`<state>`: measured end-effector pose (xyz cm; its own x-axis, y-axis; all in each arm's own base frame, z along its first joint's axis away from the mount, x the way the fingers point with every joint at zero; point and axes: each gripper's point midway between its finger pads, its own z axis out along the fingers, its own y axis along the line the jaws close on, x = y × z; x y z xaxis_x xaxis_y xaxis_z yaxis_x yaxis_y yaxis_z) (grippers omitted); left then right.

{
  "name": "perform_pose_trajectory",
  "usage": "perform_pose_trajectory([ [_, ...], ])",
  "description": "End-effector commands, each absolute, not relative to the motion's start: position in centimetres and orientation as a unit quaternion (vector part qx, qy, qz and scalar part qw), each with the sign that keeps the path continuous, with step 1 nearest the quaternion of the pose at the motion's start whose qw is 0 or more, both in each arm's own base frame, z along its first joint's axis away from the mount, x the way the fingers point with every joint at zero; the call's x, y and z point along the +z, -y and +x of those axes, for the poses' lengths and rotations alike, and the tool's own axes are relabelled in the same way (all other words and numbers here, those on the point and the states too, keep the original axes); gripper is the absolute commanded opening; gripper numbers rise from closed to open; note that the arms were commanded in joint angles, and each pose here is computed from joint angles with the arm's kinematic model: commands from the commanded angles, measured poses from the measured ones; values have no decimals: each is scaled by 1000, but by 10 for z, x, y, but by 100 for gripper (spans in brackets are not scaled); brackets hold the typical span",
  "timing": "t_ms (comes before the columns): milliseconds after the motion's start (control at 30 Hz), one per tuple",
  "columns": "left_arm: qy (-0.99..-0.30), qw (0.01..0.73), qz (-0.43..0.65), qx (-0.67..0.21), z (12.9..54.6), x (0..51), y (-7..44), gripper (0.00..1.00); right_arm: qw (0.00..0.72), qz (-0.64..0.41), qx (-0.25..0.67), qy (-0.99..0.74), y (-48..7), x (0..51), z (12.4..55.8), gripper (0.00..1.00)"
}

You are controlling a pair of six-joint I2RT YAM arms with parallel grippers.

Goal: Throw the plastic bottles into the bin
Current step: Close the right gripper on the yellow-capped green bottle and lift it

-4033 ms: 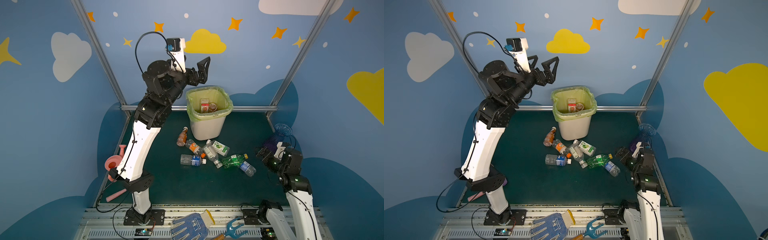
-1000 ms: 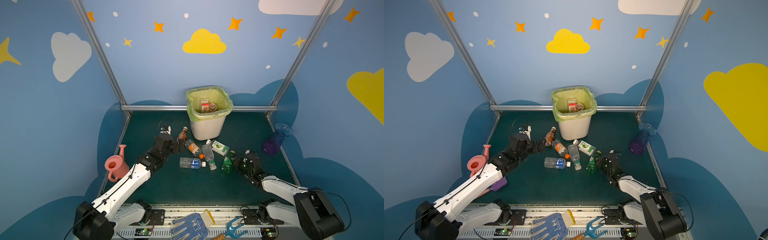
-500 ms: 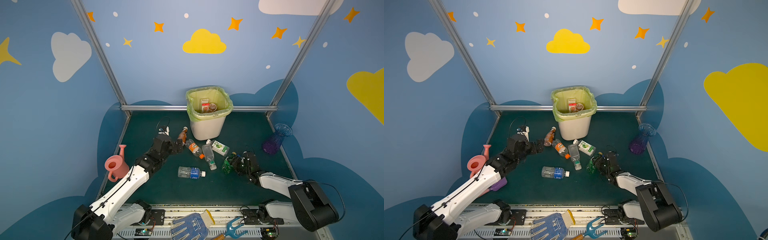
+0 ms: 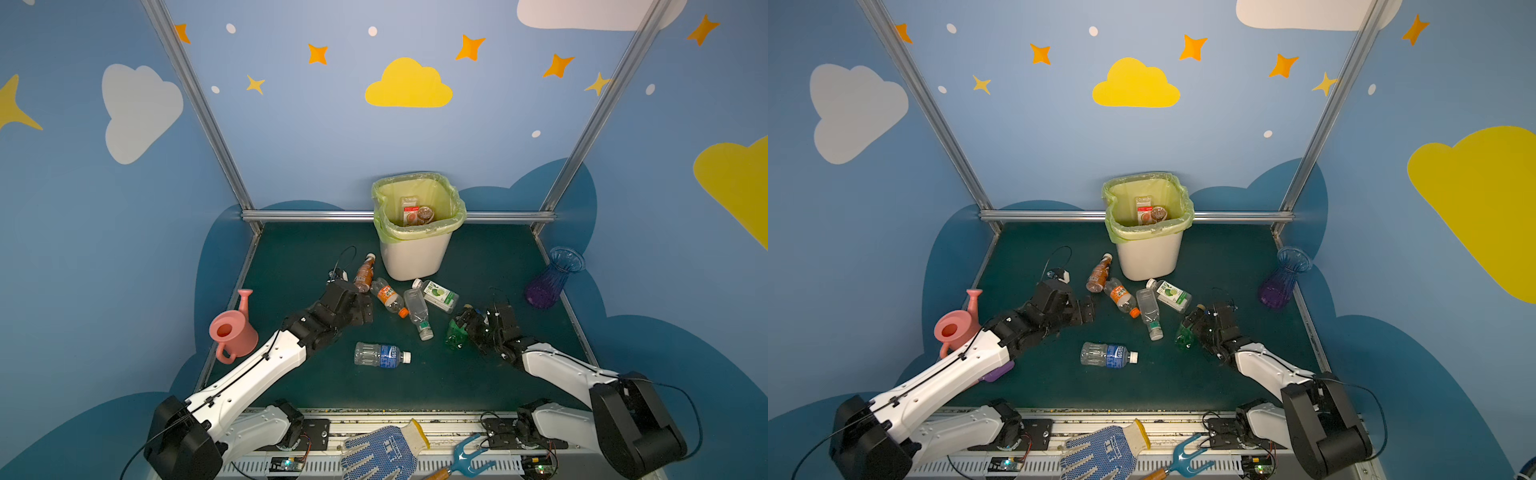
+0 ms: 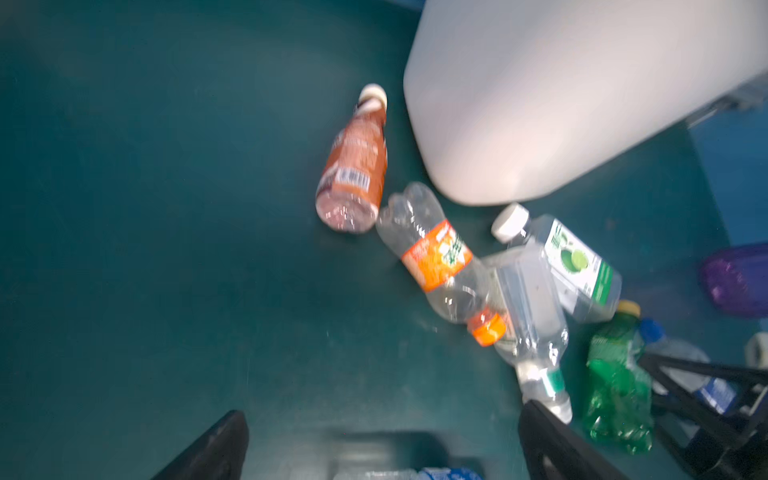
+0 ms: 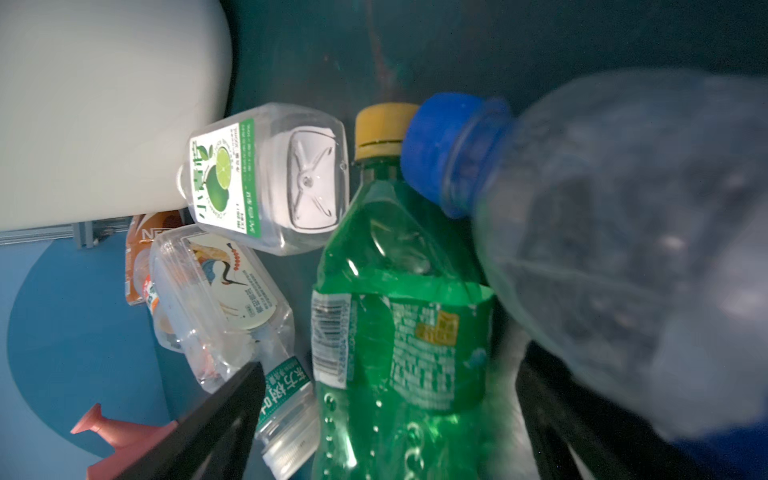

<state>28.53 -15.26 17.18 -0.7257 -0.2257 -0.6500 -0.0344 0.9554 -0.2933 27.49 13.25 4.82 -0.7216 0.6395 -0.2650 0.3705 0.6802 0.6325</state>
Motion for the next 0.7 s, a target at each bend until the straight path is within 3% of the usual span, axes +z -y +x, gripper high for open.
perform_pose_trajectory([
  [0,-923,356,-113,-92,279,163,132,100,231,277,227,-905,-119,51,264,98],
  [333,-919,363,-138,-62,280,155,118,100,182,221,163,-944,-132,67,270,98],
  [667,-914,379,-138,-38,273,153,99,100,123,181,60,-974,-131,44,268,97],
])
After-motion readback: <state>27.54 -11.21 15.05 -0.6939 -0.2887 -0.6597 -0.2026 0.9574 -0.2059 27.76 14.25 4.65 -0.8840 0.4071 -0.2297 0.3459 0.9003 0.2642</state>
